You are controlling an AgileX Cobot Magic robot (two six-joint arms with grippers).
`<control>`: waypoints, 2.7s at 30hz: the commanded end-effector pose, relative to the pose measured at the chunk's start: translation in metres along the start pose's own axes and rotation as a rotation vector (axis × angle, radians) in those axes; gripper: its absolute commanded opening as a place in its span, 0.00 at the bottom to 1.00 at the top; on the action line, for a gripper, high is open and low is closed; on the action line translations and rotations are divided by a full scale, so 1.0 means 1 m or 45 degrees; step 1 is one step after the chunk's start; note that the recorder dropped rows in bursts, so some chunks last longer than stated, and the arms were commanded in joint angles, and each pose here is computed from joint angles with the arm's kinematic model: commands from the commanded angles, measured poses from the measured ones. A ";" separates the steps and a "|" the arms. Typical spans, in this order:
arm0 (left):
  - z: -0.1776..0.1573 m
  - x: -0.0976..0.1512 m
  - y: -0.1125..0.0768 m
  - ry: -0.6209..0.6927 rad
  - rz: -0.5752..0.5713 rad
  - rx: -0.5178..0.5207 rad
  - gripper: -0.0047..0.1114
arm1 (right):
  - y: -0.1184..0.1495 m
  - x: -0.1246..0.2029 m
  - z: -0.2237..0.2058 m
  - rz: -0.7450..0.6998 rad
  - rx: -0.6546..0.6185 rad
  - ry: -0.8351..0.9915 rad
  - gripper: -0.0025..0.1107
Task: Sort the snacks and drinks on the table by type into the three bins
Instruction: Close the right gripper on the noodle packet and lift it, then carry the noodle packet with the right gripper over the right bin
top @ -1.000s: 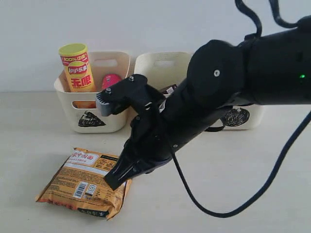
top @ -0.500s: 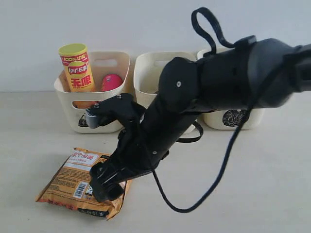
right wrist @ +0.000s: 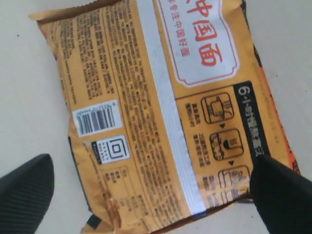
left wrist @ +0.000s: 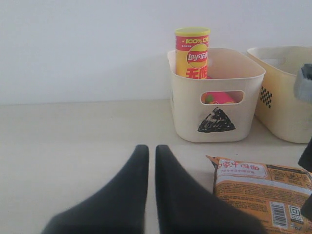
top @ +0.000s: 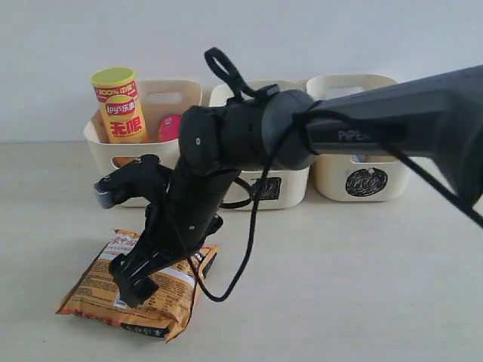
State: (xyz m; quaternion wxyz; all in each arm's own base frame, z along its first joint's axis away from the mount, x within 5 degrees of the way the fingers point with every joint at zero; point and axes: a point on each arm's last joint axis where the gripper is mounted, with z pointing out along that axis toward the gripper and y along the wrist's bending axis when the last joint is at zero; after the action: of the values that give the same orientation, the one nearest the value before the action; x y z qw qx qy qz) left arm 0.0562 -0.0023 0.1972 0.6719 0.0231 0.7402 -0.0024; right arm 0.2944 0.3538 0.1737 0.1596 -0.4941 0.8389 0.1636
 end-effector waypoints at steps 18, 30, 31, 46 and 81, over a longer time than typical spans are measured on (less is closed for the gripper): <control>0.000 0.001 0.000 0.007 -0.002 -0.003 0.08 | 0.003 0.010 0.062 -0.065 0.119 0.247 0.65; 0.000 0.001 0.000 0.010 -0.002 -0.003 0.08 | 0.001 0.006 0.029 -0.060 0.123 0.289 0.02; 0.000 0.001 0.000 0.010 -0.002 -0.003 0.08 | 0.001 0.004 0.022 -0.064 0.125 0.271 0.02; 0.000 0.001 0.000 0.010 -0.002 -0.003 0.08 | -0.001 -0.013 -0.064 -0.051 0.087 0.096 0.02; 0.000 0.002 0.000 0.012 -0.002 -0.002 0.08 | -0.221 0.088 -0.270 0.613 0.806 -0.456 0.02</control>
State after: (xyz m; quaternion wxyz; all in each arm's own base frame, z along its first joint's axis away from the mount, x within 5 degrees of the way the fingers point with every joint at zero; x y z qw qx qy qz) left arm 0.0561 -0.0024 0.1968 0.6704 0.0233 0.7416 -0.0025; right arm 0.4050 0.0730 0.3652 0.3950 -0.1867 0.8993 0.0202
